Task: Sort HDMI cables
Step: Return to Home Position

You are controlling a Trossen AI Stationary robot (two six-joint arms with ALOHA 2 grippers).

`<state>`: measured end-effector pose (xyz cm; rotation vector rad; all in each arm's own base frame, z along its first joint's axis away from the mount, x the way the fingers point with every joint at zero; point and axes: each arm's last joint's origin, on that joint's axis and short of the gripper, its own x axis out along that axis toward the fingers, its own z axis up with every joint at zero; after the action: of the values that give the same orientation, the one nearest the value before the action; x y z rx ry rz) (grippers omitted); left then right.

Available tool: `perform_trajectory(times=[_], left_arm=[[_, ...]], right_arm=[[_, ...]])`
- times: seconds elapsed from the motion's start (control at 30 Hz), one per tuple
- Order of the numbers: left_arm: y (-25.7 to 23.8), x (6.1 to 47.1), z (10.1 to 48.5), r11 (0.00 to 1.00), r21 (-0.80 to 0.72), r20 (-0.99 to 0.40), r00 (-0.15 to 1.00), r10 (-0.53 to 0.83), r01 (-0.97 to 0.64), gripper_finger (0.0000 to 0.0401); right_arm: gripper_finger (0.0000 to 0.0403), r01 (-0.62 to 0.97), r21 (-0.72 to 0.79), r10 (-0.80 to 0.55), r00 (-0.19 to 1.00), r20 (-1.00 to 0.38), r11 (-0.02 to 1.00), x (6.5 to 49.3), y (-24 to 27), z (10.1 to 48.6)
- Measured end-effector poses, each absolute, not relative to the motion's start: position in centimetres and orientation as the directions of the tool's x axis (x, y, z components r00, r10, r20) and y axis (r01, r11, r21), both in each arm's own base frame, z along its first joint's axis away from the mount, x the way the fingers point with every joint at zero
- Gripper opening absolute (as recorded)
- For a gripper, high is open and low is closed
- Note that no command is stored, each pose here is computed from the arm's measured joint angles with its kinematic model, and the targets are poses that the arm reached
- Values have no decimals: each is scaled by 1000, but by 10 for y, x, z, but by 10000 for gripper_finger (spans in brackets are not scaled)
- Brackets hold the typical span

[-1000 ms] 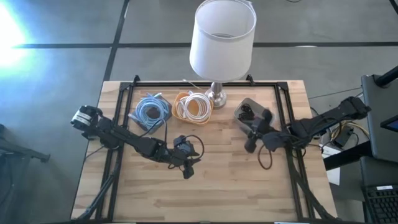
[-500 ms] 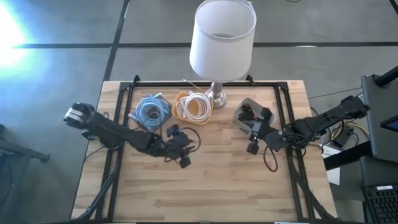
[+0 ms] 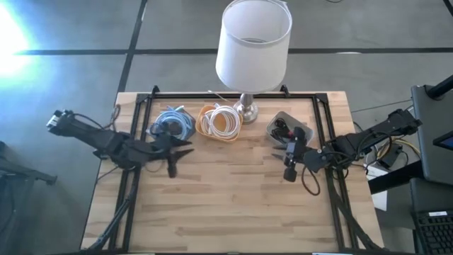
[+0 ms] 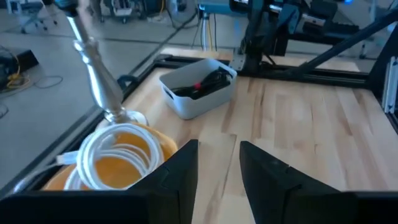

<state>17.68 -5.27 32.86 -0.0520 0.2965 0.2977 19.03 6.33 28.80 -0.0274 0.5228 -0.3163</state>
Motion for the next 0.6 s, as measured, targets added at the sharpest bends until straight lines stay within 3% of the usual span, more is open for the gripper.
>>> perform_trajectory(times=[0.23,0.3,0.43,0.6], left_arm=[[-38,140,294,954,-78,-239,935,263,-289,122],[-39,137,277,971,-107,-195,962,189,-213,122],[-42,133,249,996,-89,-13,1000,-8,7,122],[-38,120,230,995,-28,198,976,-89,96,122]], right_arm=[[117,290,-105,-303,819,-487,951,190,63,288],[120,289,-105,-302,819,-487,952,190,63,288],[124,291,-105,-304,820,-485,951,190,63,288],[128,287,-116,-307,824,-476,951,191,63,289]])
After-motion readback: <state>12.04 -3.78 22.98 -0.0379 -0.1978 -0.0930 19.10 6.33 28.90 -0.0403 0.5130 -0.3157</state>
